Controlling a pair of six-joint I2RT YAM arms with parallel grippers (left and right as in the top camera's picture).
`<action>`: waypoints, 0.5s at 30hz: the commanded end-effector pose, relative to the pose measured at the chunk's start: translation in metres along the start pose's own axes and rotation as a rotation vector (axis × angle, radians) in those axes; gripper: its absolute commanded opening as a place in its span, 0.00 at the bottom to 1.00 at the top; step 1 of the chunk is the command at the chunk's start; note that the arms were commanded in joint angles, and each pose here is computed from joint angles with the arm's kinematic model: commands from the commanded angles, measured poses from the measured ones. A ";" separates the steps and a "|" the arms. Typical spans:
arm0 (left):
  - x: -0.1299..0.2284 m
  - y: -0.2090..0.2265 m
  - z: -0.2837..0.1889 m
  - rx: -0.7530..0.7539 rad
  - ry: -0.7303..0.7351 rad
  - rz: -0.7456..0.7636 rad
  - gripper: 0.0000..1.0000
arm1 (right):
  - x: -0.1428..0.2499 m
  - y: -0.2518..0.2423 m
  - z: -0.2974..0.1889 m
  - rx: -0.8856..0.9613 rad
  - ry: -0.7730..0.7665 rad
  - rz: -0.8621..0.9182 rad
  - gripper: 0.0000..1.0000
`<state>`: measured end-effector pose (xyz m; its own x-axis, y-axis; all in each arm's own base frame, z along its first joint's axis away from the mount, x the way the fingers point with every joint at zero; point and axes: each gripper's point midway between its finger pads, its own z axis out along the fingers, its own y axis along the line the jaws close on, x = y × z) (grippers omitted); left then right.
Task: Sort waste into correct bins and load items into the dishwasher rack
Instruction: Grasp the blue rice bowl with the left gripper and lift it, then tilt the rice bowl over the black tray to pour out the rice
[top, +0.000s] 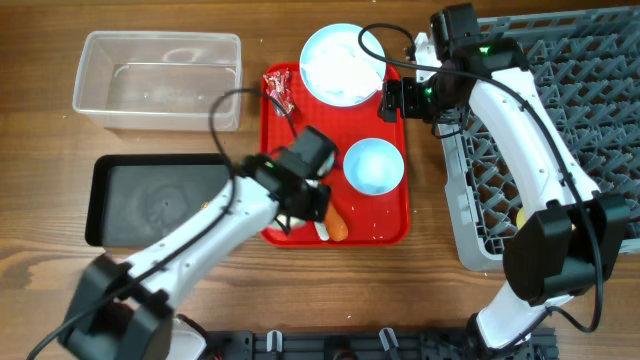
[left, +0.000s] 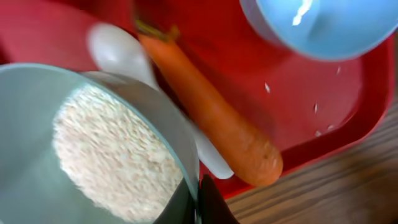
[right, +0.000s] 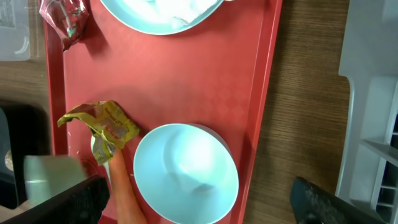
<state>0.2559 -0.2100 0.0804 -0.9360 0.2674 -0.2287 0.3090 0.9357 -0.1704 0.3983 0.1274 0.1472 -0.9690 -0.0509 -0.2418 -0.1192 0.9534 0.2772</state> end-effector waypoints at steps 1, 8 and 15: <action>-0.031 0.012 -0.053 0.074 -0.150 -0.129 0.04 | 0.000 -0.005 0.004 0.026 0.006 0.002 0.96; -0.040 0.105 -0.122 0.224 -0.297 -0.519 0.04 | -0.001 -0.006 0.004 0.033 0.000 0.000 0.96; -0.008 0.181 -0.139 0.590 -0.430 -0.746 0.04 | -0.001 -0.006 0.004 0.032 0.000 0.000 0.96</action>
<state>0.3022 -0.0141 0.1726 -0.8209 -0.5391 -0.1886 -0.2867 0.6745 -0.6804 0.4001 0.1250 0.1469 -0.9673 -0.0499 -0.2485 -0.1170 0.9577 0.2629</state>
